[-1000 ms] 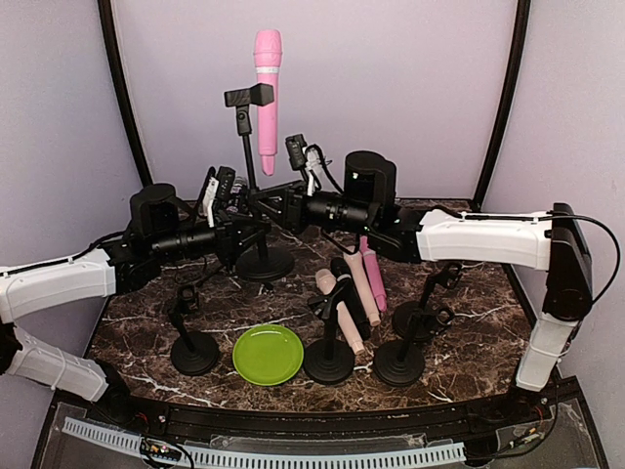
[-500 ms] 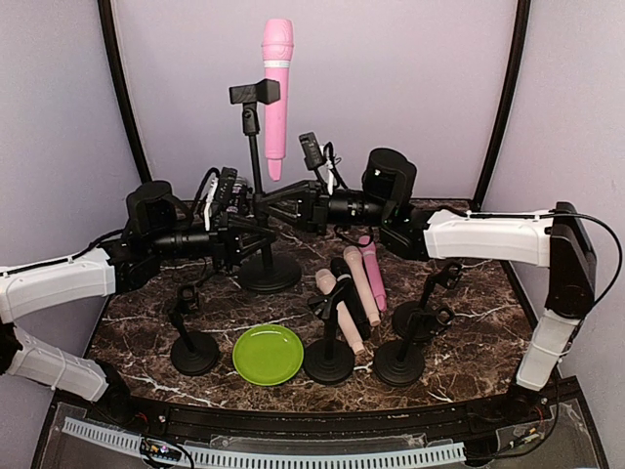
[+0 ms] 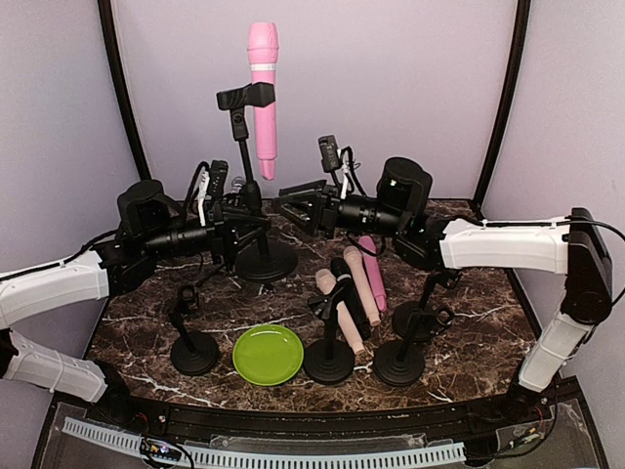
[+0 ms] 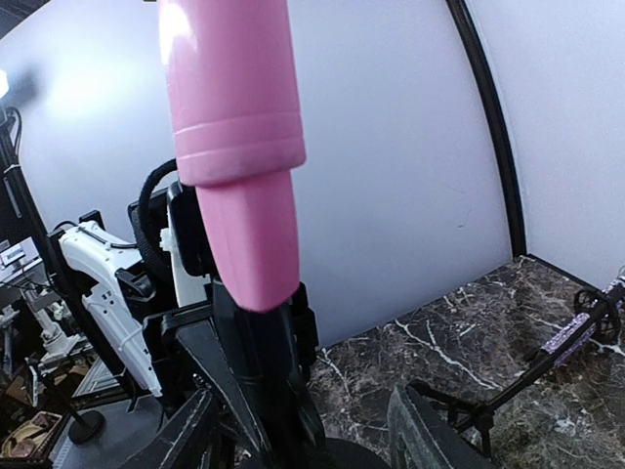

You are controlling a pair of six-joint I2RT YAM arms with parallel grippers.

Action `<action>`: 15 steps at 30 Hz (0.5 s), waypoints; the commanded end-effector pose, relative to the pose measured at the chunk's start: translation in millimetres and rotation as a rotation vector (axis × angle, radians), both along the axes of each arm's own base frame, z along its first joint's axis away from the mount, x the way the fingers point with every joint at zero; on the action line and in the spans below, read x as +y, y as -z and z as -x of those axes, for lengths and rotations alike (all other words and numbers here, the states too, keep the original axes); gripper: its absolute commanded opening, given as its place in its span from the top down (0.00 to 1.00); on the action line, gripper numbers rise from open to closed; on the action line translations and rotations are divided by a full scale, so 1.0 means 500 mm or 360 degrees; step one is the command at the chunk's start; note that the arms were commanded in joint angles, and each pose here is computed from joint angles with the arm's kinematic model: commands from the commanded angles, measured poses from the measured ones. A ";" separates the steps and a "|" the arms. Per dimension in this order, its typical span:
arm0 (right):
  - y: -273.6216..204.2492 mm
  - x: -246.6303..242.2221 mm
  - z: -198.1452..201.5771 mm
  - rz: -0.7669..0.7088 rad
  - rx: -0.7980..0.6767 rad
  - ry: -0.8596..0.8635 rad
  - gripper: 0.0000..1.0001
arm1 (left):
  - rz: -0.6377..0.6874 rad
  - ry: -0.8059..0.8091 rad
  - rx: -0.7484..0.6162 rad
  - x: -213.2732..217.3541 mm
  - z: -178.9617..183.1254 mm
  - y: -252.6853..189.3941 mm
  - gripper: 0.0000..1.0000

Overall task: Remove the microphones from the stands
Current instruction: Unscrew the knob on the stand of the microphone stand.

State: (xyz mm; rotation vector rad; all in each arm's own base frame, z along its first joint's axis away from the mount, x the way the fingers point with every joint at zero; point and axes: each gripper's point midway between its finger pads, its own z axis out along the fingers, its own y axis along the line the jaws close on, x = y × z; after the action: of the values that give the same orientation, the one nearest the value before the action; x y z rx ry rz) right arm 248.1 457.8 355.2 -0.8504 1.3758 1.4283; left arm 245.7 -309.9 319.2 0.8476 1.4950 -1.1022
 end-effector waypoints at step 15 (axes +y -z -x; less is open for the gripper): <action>-0.025 0.064 -0.010 0.0074 -0.0102 0.0274 0.45 | 0.0067 -0.0241 -0.0177 0.033 -0.034 -0.055 1.00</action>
State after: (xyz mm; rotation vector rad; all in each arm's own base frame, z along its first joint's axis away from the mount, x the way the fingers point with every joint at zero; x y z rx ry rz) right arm 250.2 479.7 356.0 -0.7642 1.4344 1.2776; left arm 268.5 -296.1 312.7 0.7377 1.5527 -0.9579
